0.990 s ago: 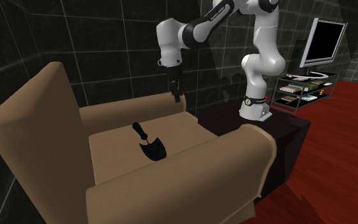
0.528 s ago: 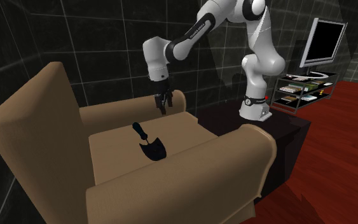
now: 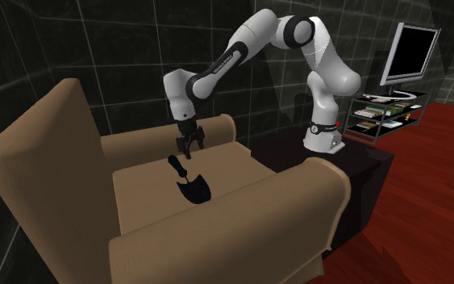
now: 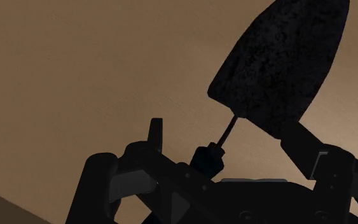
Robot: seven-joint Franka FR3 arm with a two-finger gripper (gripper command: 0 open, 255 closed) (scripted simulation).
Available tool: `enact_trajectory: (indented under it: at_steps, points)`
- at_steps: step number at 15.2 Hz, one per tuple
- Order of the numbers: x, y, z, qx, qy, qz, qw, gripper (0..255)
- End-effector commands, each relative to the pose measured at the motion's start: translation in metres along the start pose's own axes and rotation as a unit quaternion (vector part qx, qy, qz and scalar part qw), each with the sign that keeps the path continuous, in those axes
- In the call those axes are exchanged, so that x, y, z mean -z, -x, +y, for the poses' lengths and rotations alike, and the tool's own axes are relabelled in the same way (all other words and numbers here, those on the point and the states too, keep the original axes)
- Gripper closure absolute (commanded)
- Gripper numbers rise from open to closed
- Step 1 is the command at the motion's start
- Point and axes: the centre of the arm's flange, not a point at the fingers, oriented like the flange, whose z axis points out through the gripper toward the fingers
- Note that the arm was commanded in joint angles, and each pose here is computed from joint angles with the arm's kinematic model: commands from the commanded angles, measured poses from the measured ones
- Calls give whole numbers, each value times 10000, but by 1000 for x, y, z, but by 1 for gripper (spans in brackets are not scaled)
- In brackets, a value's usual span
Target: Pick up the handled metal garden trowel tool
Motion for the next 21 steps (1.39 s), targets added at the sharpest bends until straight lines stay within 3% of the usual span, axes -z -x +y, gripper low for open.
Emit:
enact_trajectory:
  at_steps: [1,6,16,17,21]
  points:
    - [-16,-21,-6,-217,-32,-20,9998,0]
    - [-53,-77,-10,-748,-101,-74,9971,0]
    - [-95,-88,-12,-779,-105,-77,9969,0]
    - [-95,-88,-12,-779,-105,-77,9969,255]
    - [-94,-88,-11,-779,-105,-77,9969,255]
